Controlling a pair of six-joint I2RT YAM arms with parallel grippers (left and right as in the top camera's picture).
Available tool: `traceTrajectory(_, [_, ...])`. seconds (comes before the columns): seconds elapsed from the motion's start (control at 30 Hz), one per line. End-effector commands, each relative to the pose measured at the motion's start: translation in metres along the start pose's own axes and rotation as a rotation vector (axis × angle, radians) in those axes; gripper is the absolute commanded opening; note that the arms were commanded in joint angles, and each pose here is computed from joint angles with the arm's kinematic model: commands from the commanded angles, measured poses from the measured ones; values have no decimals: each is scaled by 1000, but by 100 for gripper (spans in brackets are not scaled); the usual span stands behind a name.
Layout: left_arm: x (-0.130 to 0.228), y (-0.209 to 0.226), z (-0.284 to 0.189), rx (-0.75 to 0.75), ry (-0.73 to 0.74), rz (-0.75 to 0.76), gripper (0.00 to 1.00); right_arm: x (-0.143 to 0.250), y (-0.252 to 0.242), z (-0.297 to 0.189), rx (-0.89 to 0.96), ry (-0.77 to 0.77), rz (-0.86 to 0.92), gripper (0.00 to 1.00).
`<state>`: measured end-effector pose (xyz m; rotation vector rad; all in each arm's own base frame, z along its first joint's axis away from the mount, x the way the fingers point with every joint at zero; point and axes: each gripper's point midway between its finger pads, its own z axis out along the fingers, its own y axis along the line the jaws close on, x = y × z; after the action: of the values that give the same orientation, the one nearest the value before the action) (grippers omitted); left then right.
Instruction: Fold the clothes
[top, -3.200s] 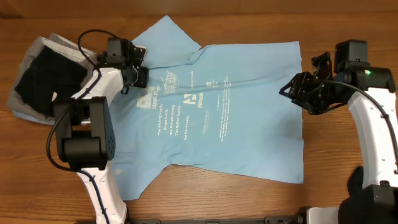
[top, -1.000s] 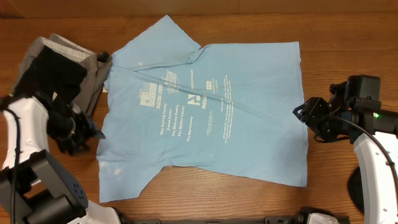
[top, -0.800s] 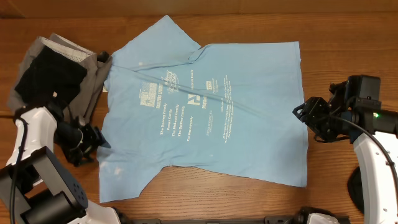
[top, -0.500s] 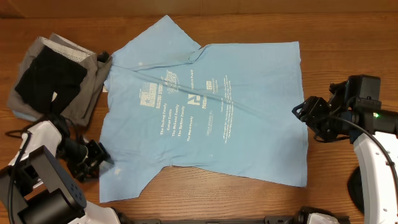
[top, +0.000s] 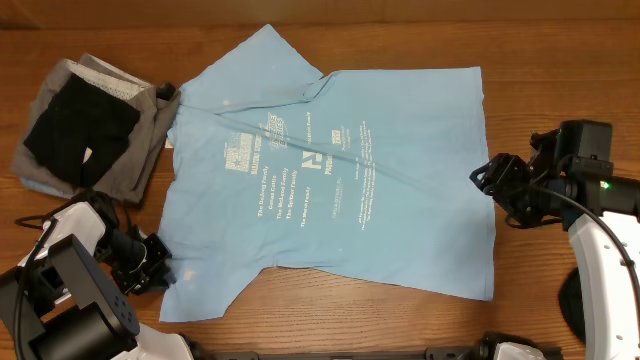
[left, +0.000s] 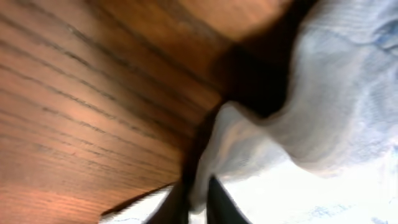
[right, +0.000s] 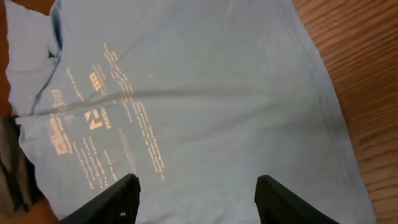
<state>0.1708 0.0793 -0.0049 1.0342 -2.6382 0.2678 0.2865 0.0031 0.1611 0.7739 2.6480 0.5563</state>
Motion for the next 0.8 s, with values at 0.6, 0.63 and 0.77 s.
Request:
traceTrajectory(0.6, [1, -67, -59, 369, 6, 183, 4, 83, -115, 32, 330, 316, 611, 66])
traceTrajectory(0.63, [1, -68, -59, 369, 5, 184, 4, 89, -118, 36, 340, 330, 628, 65])
traceTrajectory(0.77, [1, -67, -59, 368, 1, 198, 4, 118, -131, 51, 383, 367, 733, 52])
